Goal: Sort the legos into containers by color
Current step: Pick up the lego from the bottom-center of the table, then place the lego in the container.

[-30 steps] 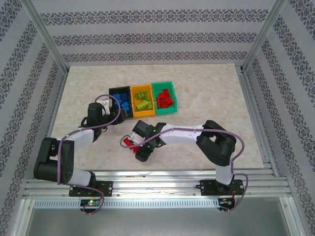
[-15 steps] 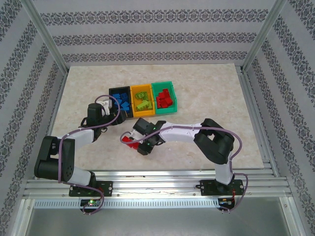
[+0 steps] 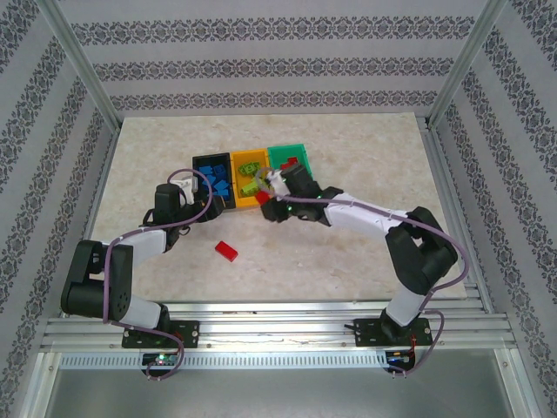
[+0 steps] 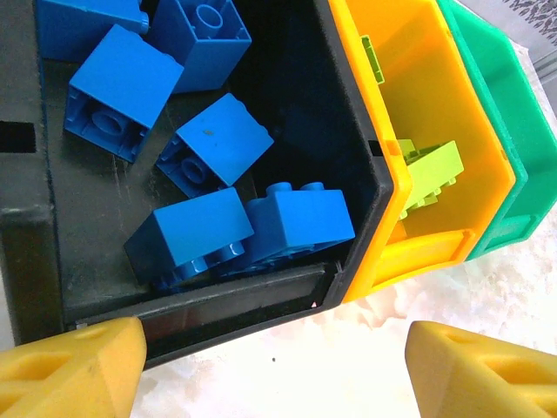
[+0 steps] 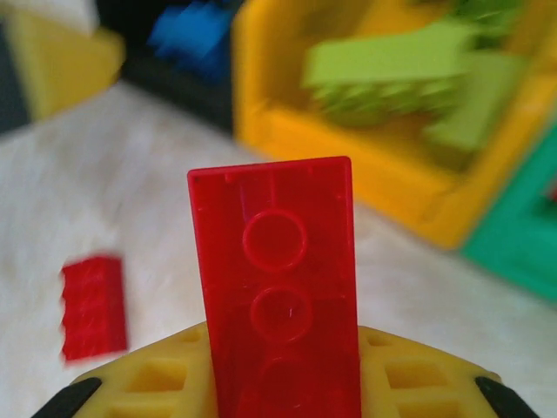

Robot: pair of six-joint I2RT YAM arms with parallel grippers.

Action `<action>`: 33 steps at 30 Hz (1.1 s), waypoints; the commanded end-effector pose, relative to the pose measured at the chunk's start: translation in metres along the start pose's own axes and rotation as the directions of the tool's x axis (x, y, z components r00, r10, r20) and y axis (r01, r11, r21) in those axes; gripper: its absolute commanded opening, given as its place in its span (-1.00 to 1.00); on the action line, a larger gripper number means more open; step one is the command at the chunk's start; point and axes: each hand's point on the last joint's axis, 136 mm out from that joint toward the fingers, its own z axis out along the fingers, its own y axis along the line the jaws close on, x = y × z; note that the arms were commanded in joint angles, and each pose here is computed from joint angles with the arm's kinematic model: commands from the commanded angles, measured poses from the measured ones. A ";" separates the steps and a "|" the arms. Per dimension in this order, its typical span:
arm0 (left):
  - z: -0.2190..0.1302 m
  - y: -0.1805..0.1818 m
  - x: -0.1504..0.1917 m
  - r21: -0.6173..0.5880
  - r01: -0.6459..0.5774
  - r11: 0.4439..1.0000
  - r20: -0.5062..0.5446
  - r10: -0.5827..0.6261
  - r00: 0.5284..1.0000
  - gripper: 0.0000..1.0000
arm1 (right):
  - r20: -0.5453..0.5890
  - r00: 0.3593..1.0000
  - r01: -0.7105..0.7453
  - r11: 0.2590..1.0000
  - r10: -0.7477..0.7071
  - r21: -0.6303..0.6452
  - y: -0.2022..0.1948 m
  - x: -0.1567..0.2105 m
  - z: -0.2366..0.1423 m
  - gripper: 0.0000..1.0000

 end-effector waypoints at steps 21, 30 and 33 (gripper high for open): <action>0.001 0.002 -0.006 0.034 0.025 0.999 0.029 -0.026 0.999 0.56 | 0.149 0.928 -0.354 0.933 0.341 0.066 -0.128 -0.083 0.022 0.16; 0.001 0.003 -0.006 0.036 0.032 0.999 0.030 -0.033 0.999 0.57 | 0.084 0.968 -0.241 0.970 0.237 0.043 -0.077 -0.044 0.011 0.18; 0.002 0.004 -0.006 0.038 0.041 0.998 0.032 -0.042 0.999 0.57 | 0.023 0.991 -0.135 0.991 0.135 -0.008 -0.036 -0.020 0.007 0.20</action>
